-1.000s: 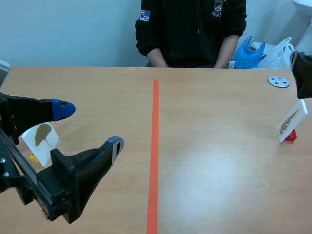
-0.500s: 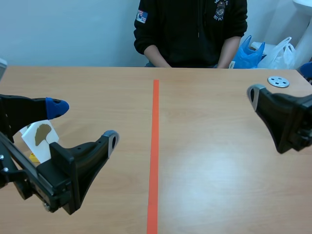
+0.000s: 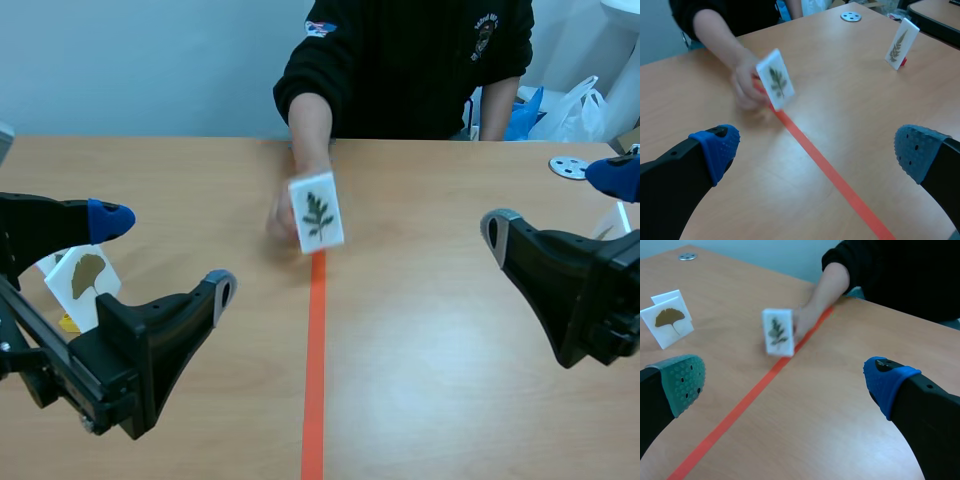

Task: Sort the leaf by its shape. The table is split by an orange tape line. A compound leaf with several leaflets goes to the left side, a simple leaf with one blade goes to the right side. Return to the home posture when a red brick is placed on the table.

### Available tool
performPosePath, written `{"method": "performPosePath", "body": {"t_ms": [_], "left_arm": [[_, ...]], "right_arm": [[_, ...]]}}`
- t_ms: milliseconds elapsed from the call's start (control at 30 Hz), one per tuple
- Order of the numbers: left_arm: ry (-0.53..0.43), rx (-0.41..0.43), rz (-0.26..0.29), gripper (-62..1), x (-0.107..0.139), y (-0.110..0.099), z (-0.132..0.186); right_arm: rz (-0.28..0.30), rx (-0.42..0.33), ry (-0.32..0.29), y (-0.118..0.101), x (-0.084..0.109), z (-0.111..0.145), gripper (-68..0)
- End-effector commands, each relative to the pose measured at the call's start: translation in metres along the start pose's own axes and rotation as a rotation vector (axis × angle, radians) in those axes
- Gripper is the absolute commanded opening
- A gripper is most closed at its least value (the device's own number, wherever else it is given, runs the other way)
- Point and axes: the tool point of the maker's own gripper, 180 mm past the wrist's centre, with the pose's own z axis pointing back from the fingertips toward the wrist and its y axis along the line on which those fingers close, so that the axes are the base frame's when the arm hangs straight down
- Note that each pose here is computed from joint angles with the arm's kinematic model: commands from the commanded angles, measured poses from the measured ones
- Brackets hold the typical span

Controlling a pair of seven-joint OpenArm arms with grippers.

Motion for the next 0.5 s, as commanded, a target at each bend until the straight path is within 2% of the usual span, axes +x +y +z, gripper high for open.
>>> {"method": "performPosePath", "body": {"t_ms": [0,233,467], "left_arm": [[-0.025,0.004,0.011,1.4,0.0053,0.001,0.0002],[-0.033,0.005,0.011,1.4,0.0066,0.001,0.0003],[-0.032,0.005,0.012,1.4,0.0065,0.001,0.0003]], "right_arm": [[0.006,0.007,-0.034,0.0004,0.0089,-0.0014,0.4],[0.007,0.006,-0.063,0.0,0.0141,-0.0014,0.4],[0.007,0.006,-0.042,0.0001,0.0103,-0.0016,0.4]]}}
